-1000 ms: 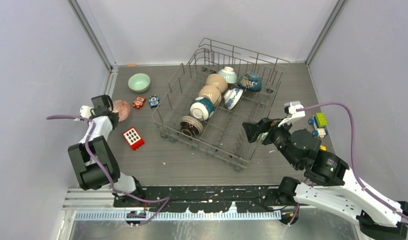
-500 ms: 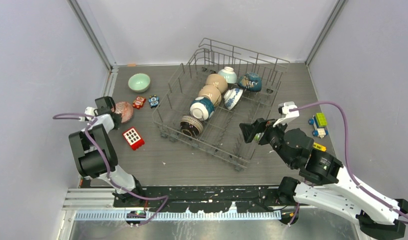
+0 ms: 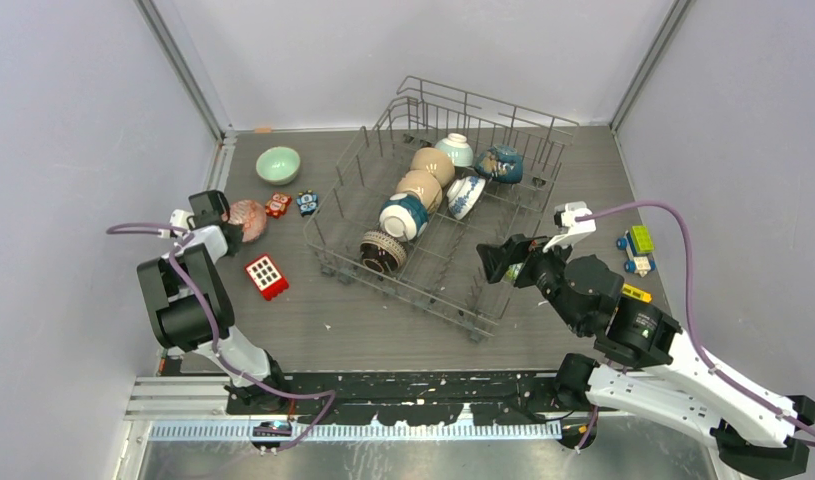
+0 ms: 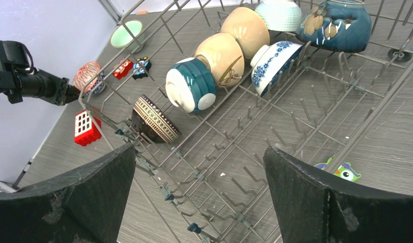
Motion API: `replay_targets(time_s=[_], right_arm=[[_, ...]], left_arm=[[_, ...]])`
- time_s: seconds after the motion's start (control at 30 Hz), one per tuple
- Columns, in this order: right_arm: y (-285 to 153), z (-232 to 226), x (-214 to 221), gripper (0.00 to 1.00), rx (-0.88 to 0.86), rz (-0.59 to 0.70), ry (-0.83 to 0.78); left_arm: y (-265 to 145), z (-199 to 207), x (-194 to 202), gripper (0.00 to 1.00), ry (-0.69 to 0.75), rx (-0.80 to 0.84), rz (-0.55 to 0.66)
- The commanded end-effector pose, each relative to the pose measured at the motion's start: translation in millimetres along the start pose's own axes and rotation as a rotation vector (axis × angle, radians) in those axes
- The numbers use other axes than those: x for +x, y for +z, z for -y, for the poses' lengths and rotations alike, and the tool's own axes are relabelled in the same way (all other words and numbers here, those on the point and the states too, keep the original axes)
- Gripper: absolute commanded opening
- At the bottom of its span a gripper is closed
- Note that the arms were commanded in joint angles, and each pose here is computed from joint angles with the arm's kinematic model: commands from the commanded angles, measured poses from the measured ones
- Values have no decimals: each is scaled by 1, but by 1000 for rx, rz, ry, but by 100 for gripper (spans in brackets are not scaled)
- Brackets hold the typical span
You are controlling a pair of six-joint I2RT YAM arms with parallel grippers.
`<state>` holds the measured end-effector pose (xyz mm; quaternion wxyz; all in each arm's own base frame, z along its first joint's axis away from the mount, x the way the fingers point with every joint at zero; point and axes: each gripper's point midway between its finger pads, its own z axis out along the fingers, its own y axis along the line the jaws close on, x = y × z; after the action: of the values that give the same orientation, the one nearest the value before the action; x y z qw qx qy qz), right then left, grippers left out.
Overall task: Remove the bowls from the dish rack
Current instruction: Place the bowl at the center of the board.
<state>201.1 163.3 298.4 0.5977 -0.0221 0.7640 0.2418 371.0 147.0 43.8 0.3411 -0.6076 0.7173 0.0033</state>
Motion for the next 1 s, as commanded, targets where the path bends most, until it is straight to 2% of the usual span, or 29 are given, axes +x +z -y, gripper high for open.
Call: replay_targets(time_s=[0.0,0.33,0.57,0.77,0.83,0.97], right_arm=[[-1,2,-15,100,13,62,17],[-3,3,-15,100,14,58,19],[-5,4,-17,100,12,65,27],[-6,2,-17,100,-1,61,34],[-6,2,-17,100,1,61,35],[-6,2,-22,100,10,72,41]], left_arm=[[0,22,-12,2,-10,75,26],[-8,26,-13,25,0,97,18],[-20,28,-20,31,17,111,41],[-44,40,-30,44,14,160,46],[-62,48,-36,50,11,191,44],[-102,59,-43,72,-8,277,48]])
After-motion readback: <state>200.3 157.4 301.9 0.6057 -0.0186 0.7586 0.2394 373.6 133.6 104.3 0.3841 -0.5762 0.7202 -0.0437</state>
